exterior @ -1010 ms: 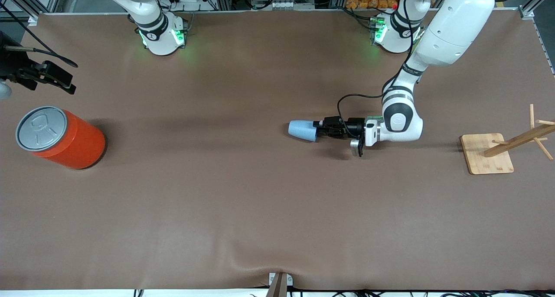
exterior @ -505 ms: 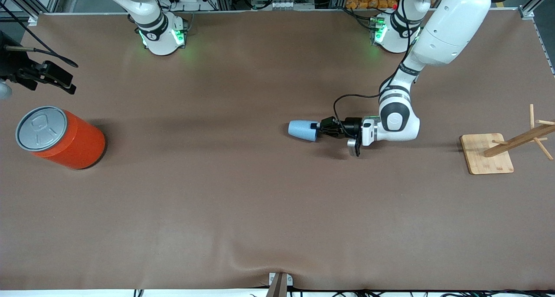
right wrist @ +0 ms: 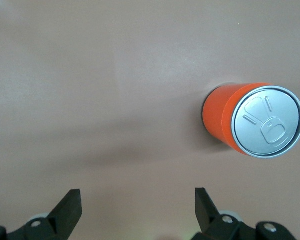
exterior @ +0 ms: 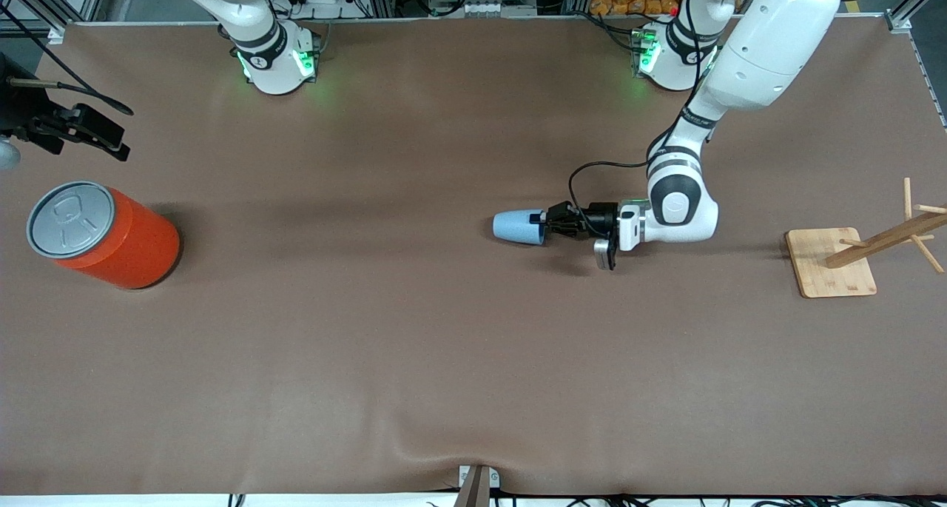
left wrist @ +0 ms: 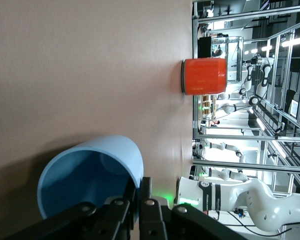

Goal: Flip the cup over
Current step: 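Lift the cup with the left gripper toward the wooden board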

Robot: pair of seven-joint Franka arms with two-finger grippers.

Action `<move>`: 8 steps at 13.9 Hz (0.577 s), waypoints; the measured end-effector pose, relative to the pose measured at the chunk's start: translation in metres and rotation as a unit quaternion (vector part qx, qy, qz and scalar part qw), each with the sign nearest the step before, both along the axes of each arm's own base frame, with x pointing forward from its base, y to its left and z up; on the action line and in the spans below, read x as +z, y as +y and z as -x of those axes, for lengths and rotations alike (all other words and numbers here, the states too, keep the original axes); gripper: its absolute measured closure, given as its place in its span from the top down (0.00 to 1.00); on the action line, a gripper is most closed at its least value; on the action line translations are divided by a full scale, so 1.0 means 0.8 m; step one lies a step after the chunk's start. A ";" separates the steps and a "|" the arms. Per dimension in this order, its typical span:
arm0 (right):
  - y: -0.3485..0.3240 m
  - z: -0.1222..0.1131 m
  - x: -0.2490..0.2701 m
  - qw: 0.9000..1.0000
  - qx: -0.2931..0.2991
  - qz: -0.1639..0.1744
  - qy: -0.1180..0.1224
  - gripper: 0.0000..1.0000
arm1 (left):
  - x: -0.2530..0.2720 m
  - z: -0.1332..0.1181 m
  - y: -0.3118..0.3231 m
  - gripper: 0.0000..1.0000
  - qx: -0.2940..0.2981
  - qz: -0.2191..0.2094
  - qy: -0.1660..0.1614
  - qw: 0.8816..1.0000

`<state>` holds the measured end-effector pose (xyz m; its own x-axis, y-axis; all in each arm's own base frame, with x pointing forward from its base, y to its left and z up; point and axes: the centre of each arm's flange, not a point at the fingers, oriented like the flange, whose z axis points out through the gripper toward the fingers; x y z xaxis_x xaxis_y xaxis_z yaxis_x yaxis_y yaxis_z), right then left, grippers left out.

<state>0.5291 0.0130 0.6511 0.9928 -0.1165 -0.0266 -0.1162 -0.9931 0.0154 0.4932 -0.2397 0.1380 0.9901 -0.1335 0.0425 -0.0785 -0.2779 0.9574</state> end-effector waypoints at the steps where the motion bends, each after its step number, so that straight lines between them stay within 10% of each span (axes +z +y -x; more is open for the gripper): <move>1: 0.000 0.000 0.000 1.000 0.000 0.000 0.000 1.00 | 0.012 -0.009 0.004 0.05 0.007 0.000 -0.003 1.000; 8: 0.000 0.000 0.000 1.000 0.000 0.000 0.001 1.00 | 0.105 -0.065 0.060 0.05 0.024 -0.042 0.003 0.999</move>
